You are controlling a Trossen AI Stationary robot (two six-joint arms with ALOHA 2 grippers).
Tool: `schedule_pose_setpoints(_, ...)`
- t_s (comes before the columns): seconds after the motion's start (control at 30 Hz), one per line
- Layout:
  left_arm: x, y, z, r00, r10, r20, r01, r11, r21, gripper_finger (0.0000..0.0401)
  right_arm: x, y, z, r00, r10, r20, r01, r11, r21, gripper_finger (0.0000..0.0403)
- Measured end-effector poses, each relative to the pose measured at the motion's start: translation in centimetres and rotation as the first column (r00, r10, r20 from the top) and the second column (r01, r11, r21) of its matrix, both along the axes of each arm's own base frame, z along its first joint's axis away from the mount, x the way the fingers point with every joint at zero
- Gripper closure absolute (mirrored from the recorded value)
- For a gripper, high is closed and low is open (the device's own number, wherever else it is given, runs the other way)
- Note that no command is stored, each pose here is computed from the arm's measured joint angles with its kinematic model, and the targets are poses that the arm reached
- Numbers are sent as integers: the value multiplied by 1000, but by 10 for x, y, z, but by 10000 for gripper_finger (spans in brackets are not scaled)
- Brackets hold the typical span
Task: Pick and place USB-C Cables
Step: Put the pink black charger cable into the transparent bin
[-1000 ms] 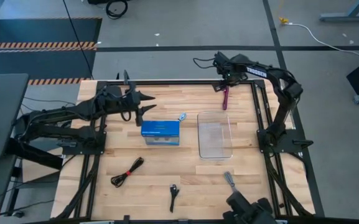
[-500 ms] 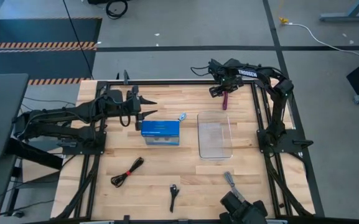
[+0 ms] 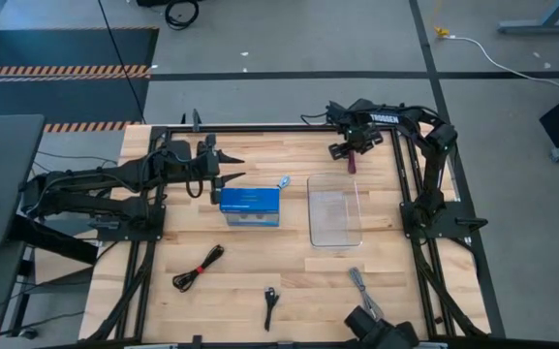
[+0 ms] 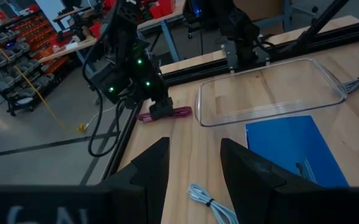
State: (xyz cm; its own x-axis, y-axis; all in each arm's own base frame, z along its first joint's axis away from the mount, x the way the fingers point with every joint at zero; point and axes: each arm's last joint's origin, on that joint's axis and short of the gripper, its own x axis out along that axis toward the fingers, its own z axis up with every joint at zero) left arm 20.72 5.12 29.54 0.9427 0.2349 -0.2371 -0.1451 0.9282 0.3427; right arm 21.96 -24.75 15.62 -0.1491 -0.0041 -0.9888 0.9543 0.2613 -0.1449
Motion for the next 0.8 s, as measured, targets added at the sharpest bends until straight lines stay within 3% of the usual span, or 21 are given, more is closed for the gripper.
schedule_pose_setpoints(0.4, 0, 0, 0, 1000, 0, 0, 0, 1000, 1, 250, 9, 6, 0, 999, 32, 12, -32, 999, -9, 188)
schedule_pose_setpoints(0.8, 0, 0, 0, 1000, 0, 0, 0, 1000, 2, 250, 14, 12, 0, 999, 51, 10, -51, 999, -7, 287)
